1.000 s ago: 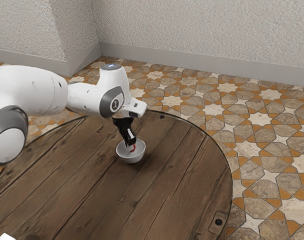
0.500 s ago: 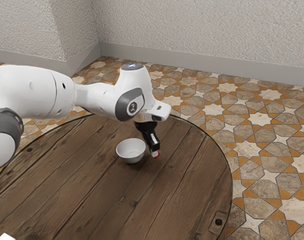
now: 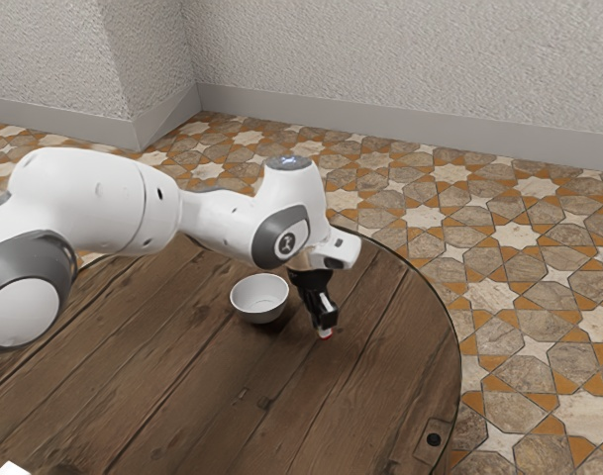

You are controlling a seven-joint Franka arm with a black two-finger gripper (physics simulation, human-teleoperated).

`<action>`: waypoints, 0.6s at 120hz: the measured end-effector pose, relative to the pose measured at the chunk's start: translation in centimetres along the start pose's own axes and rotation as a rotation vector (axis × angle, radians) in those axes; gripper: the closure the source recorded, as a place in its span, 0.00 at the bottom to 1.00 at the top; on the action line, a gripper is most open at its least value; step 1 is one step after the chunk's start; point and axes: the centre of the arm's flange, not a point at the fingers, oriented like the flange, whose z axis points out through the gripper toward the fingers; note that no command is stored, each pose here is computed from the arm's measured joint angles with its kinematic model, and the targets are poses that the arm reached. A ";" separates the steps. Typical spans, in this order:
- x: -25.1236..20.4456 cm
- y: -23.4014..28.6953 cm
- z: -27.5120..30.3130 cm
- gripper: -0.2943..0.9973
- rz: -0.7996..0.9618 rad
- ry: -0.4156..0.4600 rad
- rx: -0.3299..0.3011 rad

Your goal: Take strawberry from the bowl

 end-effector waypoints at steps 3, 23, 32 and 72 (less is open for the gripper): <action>0.0 0.0 0.0 0.62 -0.001 0.002 -0.002; 0.2 0.2 -0.2 0.41 -0.003 0.009 -0.010; 0.5 0.3 -1.1 0.35 0.002 0.021 -0.008; -12.3 -11.8 -28.3 0.25 -0.291 0.117 0.063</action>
